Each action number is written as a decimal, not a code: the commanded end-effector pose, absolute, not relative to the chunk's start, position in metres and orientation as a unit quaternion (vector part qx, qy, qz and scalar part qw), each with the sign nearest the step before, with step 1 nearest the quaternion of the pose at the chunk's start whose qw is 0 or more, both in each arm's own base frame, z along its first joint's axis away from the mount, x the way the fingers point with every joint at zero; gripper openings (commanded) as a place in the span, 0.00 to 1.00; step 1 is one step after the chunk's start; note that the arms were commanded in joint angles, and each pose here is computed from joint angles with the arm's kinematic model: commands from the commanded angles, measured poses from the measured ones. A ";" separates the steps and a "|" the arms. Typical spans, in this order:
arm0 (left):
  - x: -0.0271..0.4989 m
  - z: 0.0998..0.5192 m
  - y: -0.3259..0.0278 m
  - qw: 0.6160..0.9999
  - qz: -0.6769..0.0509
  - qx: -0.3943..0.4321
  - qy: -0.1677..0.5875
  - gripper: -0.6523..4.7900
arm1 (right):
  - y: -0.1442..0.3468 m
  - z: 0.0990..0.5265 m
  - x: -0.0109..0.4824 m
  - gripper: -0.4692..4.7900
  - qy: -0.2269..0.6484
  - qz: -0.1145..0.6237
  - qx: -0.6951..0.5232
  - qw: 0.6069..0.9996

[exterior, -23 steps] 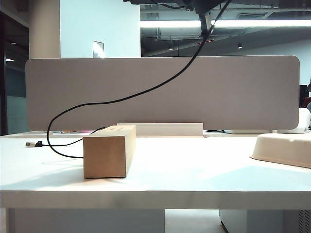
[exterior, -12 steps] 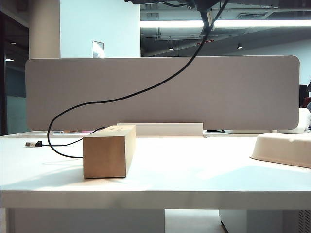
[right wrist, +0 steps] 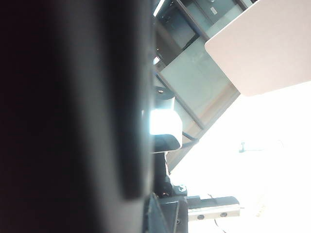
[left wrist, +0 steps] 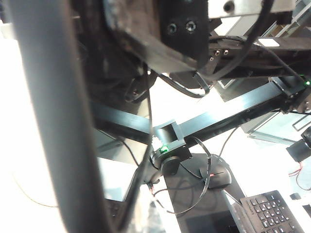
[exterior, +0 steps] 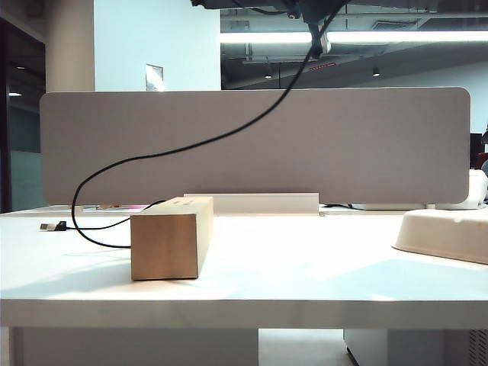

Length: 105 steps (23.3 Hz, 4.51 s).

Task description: Pick up the charging cable and the phone, plug the charging cable into the charging port on the phone, and finally place them back on the table.

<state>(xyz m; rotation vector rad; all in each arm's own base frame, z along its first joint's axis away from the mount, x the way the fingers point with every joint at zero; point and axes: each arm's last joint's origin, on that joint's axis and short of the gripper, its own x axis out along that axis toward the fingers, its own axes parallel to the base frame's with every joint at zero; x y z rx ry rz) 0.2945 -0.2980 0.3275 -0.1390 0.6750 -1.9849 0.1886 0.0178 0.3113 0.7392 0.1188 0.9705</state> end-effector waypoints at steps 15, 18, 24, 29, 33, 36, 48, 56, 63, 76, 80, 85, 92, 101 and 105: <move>0.299 0.356 -0.312 0.498 -0.839 -0.072 0.209 0.11 | 0.019 0.313 0.188 0.07 0.054 0.464 0.337 0.817; 0.299 0.356 -0.312 0.500 -0.838 -0.071 0.209 0.11 | 0.020 0.313 0.188 0.07 0.057 0.469 0.336 0.815; 0.300 0.359 -0.313 0.500 -0.837 -0.076 0.207 0.11 | 0.030 0.312 0.187 0.07 0.063 0.487 0.328 0.807; 0.300 0.357 -0.311 0.502 -0.831 -0.082 0.226 0.11 | 0.028 0.310 0.191 0.07 0.043 0.465 0.320 0.824; 0.303 0.351 -0.305 0.504 -0.819 -0.092 0.258 0.29 | 0.017 0.306 0.198 0.07 0.034 0.418 0.329 0.846; 0.308 0.346 -0.297 0.509 -0.811 -0.094 0.272 0.30 | 0.005 0.304 0.201 0.07 0.029 0.389 0.331 0.859; 0.325 0.323 -0.250 0.560 -0.740 -0.095 0.361 0.15 | -0.023 0.257 0.210 0.07 0.173 0.220 0.404 0.871; 0.323 0.311 -0.228 0.666 -0.608 0.067 0.428 0.11 | -0.026 0.227 0.223 0.07 0.236 0.169 0.430 0.855; 0.313 0.329 -0.215 0.718 -0.525 0.143 0.434 0.11 | -0.029 0.200 0.237 0.07 0.283 0.135 0.439 0.842; 0.289 0.366 -0.198 0.748 -0.504 0.168 0.398 0.11 | -0.026 0.146 0.261 0.09 0.356 0.095 0.456 0.810; 0.288 0.367 -0.198 0.748 -0.505 0.168 0.398 0.11 | -0.026 0.141 0.260 0.26 0.368 0.074 0.458 0.806; 0.288 0.367 -0.198 0.747 -0.505 0.169 0.397 0.11 | -0.026 0.138 0.258 0.38 0.381 0.066 0.461 0.799; 0.288 0.367 -0.197 0.747 -0.505 0.169 0.397 0.11 | -0.027 0.134 0.254 0.63 0.398 0.035 0.457 0.794; 0.286 0.369 -0.196 0.746 -0.506 0.169 0.398 0.11 | -0.044 0.130 0.241 0.63 0.428 0.009 0.454 0.781; 0.284 0.373 -0.195 0.751 -0.506 0.169 0.390 0.11 | -0.058 0.140 0.236 0.63 0.403 0.020 0.470 0.785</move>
